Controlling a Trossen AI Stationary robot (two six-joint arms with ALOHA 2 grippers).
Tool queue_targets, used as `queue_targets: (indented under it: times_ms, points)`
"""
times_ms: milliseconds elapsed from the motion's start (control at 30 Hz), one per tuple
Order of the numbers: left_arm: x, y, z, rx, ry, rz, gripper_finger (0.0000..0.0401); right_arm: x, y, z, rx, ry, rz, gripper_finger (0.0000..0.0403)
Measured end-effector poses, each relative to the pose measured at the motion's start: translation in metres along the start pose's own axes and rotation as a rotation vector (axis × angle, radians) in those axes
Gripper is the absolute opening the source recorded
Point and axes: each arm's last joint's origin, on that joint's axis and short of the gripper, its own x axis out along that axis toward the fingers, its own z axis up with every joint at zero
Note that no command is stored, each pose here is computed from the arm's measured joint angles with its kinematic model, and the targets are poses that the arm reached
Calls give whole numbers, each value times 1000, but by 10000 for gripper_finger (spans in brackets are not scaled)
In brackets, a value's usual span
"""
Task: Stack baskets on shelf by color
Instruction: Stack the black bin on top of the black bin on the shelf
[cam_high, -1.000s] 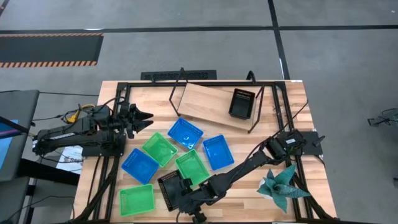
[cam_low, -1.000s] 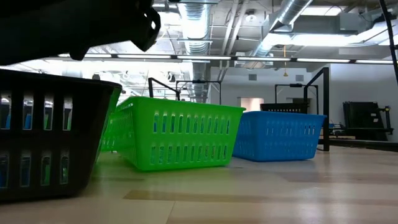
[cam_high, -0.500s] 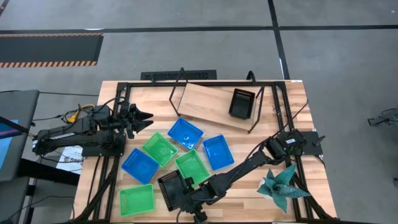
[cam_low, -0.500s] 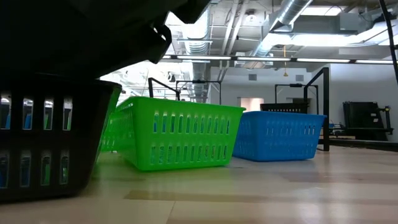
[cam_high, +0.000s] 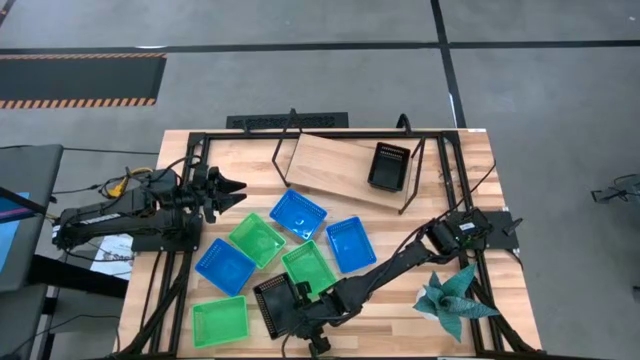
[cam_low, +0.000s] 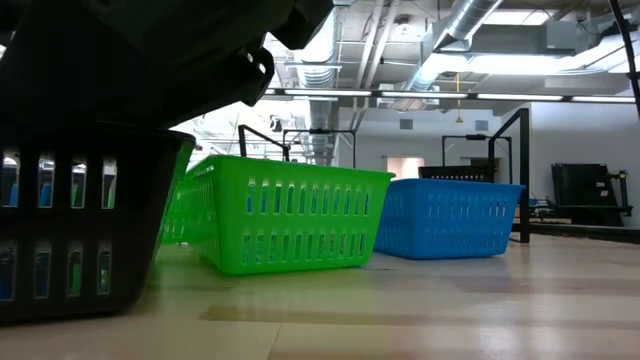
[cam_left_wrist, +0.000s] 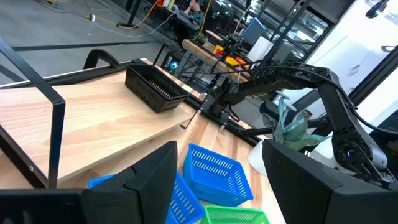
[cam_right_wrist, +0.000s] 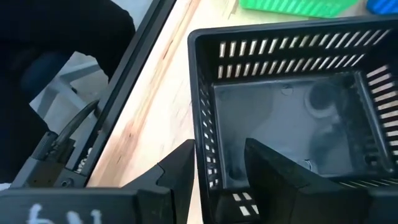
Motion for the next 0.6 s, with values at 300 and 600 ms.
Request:
queue_targets:
  times_ms: [300,600]
  points:
    - [0,0,0,0,0,0,227,7,0,-4,4,6,-4,163]
    - [0,0,0,0,-1,-1,227,16,0,-12,31,40,-17,153]
